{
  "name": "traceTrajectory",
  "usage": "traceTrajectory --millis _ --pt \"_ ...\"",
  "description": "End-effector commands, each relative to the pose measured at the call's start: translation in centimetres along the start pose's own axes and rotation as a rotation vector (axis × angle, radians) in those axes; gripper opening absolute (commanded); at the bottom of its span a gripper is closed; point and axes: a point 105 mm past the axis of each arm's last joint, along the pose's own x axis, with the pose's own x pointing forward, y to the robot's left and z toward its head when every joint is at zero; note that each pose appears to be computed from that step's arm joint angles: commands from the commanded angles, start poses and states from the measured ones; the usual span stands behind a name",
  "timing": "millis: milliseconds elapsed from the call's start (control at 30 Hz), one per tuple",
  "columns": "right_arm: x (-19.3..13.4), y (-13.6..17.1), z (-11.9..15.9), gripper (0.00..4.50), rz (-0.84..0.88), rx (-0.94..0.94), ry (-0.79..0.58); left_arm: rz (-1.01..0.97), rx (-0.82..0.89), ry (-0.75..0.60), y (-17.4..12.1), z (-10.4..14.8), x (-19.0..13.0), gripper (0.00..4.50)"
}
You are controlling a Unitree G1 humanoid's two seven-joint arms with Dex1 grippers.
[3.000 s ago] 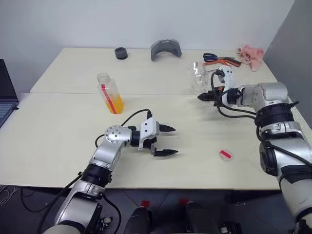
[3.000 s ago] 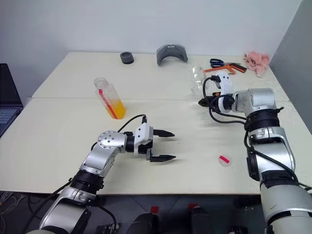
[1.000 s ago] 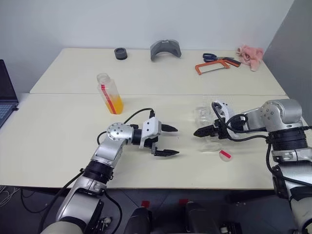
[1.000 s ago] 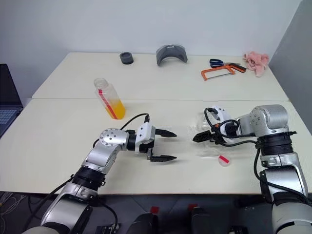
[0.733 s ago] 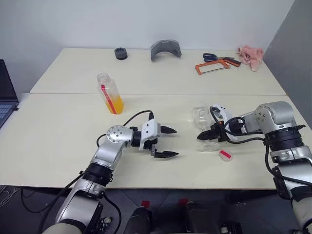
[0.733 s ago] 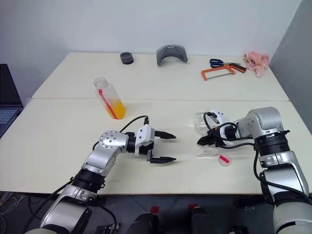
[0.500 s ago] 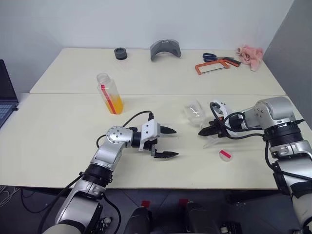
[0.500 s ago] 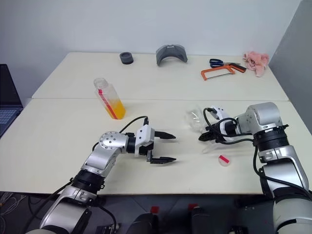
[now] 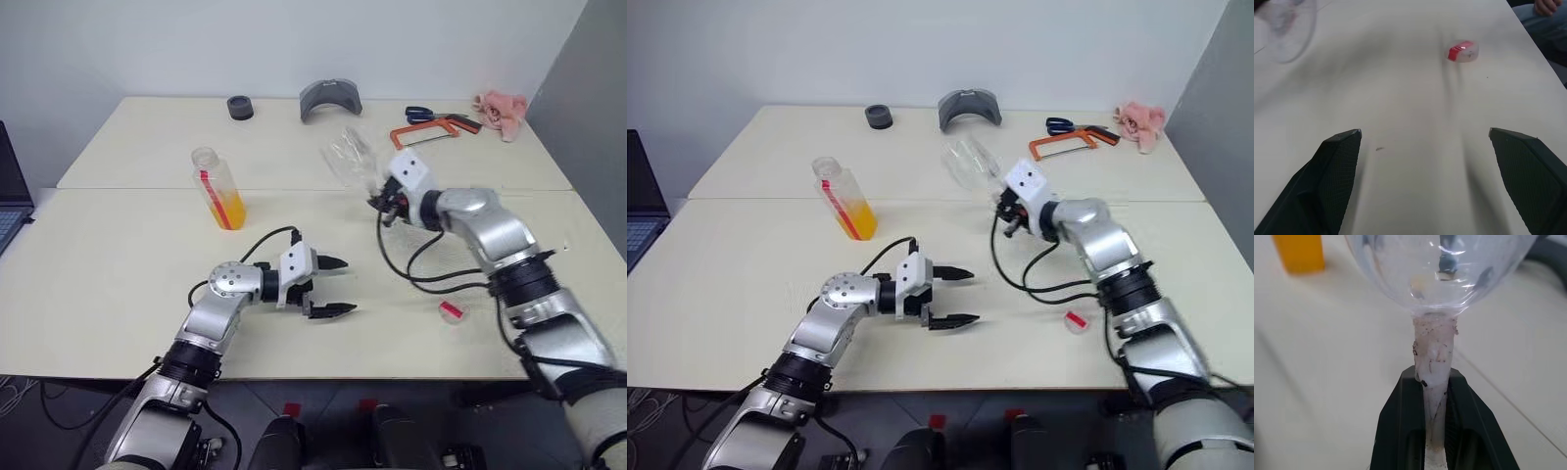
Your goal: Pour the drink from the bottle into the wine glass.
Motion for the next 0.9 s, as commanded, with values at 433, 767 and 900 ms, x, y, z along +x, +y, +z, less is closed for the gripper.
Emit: traceTrajectory --millis 433,767,900 --pt "1.9 3.2 -1.2 0.15 -0.127 0.214 -0.336 0.068 0.013 0.007 1.0 1.0 -2.8 4.50" --pt "1.2 5.4 -5.8 0.15 -0.131 0.296 -0.234 0.167 -0.050 0.053 1.7 -0.1 -5.9 4.50" --pt "0.4 5.6 -7.3 0.15 -0.156 0.302 -0.196 0.171 -0.049 0.065 2.0 -0.1 -6.3 4.50"
